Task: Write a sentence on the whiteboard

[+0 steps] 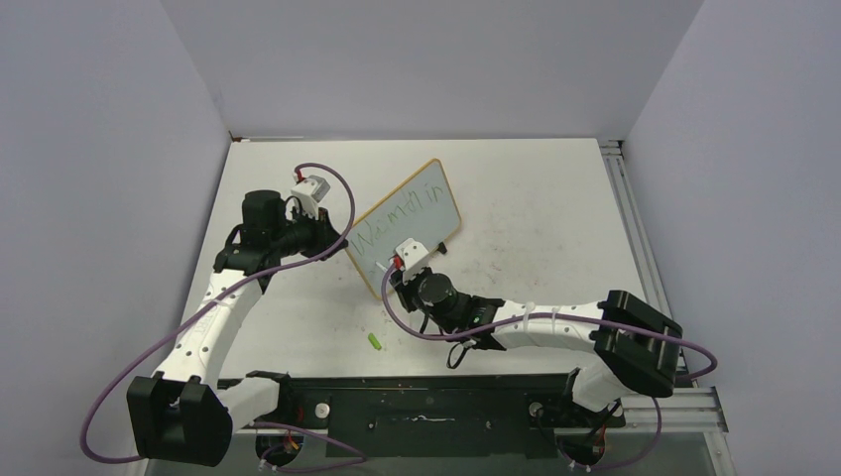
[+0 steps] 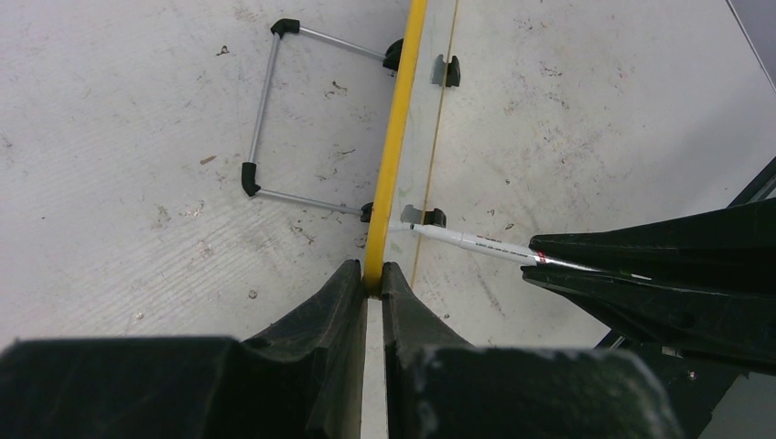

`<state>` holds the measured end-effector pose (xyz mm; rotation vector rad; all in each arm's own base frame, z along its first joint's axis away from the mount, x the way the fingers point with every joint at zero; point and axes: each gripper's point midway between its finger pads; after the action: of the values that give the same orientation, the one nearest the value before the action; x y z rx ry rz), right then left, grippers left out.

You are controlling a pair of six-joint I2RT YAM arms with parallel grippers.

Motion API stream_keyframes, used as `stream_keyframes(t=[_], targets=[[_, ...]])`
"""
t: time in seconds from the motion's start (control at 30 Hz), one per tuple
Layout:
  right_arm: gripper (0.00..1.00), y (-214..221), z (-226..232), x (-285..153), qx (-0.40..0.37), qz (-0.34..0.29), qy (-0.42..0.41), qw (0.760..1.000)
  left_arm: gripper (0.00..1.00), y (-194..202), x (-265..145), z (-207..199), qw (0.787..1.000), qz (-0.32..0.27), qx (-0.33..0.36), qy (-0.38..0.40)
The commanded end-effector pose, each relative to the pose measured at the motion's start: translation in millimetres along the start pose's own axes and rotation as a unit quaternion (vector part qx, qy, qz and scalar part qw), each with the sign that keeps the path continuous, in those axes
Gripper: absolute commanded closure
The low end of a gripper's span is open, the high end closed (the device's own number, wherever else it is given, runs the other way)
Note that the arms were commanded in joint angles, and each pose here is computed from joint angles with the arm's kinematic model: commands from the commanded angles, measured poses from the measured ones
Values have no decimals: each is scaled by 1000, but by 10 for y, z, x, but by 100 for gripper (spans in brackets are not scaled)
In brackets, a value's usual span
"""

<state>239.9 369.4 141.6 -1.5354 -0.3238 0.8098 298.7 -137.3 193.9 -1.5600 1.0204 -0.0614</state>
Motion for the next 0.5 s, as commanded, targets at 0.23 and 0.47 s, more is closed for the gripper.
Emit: stream_keyframes(t=[0.23, 0.47], targets=[[95, -3, 38, 22, 15, -6, -2, 1000, 100, -66, -43, 2, 1000, -6, 9, -6], [95, 202, 80, -42, 18, 19, -7, 1000, 100, -63, -43, 1, 1000, -5, 9, -6]])
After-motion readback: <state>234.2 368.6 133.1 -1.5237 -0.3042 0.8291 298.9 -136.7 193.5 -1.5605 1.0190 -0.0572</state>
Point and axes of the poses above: each gripper's point midway between its finger pads, its own x axis out along the fingers, its own z axis along the line the jaws close on, y = z × x, and after that the axes turned 4 degrees about x, right-handed
